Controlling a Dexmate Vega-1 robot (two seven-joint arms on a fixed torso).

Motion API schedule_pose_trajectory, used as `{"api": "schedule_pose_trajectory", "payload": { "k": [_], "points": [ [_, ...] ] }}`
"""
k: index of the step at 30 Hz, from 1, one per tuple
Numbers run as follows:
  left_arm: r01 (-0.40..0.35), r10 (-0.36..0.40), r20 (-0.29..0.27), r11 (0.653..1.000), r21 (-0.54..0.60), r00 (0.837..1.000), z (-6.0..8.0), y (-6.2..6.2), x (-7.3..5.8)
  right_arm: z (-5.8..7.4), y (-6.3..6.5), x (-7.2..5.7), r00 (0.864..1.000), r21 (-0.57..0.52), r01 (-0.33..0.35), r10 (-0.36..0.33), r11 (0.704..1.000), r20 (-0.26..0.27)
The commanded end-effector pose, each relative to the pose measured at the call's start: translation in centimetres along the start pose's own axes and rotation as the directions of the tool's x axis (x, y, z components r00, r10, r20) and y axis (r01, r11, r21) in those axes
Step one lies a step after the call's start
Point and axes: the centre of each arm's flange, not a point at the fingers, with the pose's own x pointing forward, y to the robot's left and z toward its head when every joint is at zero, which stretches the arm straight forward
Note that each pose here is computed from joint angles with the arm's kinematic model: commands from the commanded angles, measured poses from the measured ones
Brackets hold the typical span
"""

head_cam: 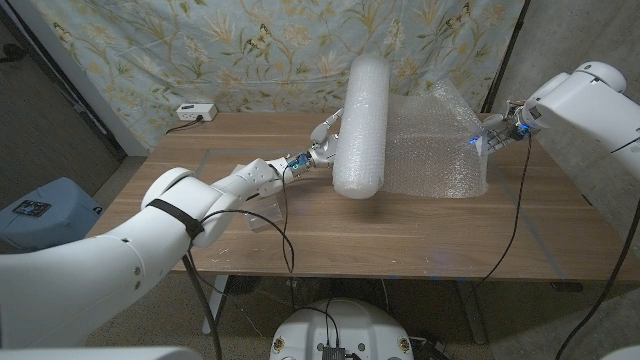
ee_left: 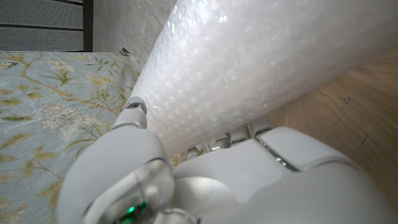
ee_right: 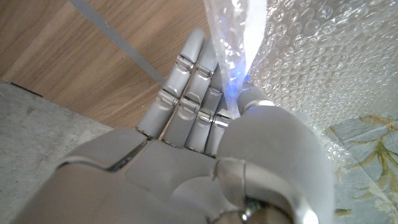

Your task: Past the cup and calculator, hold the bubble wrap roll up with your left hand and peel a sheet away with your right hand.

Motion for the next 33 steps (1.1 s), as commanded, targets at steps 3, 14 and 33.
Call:
{"api": "schedule_pose_trajectory", "payload": {
  "k": [3, 14, 33],
  "points": [
    [0.012, -0.012, 0.006, 1.0, -0.003, 1.0, 0.1, 0.1, -0.7, -0.5, -0.4, 0.6, 0.999, 0.004, 0.007, -0.007, 1.0, -0.037],
    [0.01, -0.01, 0.019, 1.0, -0.009, 1.0, 0.2, 0.3, -1.2, -0.5, -0.5, 1.2, 0.998, 0.011, 0.002, -0.001, 1.0, -0.055],
    [0.005, -0.003, 0.046, 0.999, -0.04, 0.999, -0.1, 0.9, -2.3, -1.1, -0.9, 2.2, 0.994, 0.018, -0.007, 0.009, 1.0, -0.108]
  ]
}}
